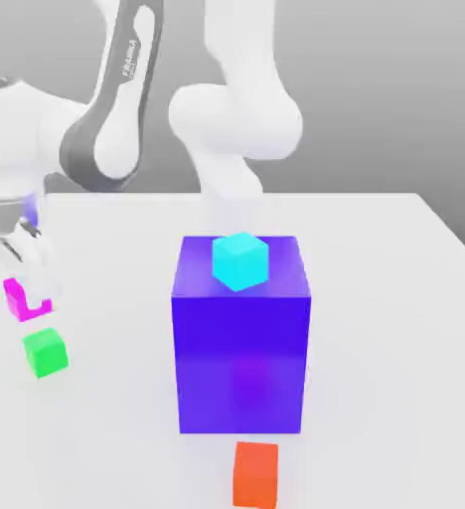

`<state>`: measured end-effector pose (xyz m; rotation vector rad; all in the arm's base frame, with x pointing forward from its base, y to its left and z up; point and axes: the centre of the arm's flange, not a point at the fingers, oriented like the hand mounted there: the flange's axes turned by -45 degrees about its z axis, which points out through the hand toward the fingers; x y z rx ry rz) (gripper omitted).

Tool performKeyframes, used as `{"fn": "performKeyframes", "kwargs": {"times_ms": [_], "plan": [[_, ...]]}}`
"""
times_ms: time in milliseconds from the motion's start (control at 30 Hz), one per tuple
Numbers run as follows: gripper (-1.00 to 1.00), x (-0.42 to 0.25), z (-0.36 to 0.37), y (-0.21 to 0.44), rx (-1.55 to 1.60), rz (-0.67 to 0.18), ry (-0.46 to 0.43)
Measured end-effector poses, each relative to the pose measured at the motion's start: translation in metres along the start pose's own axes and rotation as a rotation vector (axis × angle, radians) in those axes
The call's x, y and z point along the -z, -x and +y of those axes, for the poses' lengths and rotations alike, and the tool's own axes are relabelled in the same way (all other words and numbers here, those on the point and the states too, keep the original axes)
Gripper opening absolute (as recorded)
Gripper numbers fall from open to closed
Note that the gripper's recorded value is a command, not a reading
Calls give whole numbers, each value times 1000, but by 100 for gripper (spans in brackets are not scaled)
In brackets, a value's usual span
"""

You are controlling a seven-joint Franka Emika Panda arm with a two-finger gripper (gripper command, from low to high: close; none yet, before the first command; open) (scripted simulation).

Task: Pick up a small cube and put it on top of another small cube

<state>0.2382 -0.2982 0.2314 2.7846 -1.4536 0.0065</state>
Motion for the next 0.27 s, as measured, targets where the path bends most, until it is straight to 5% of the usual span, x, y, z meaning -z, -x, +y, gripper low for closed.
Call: {"fn": "performKeyframes", "kwargs": {"times_ms": [133, 167, 267], "plan": [[-100, -39, 3, 1, -9, -4, 0], [100, -48, 3, 2, -10, -4, 1], [100, -48, 3, 2, -10, -4, 1]]}}
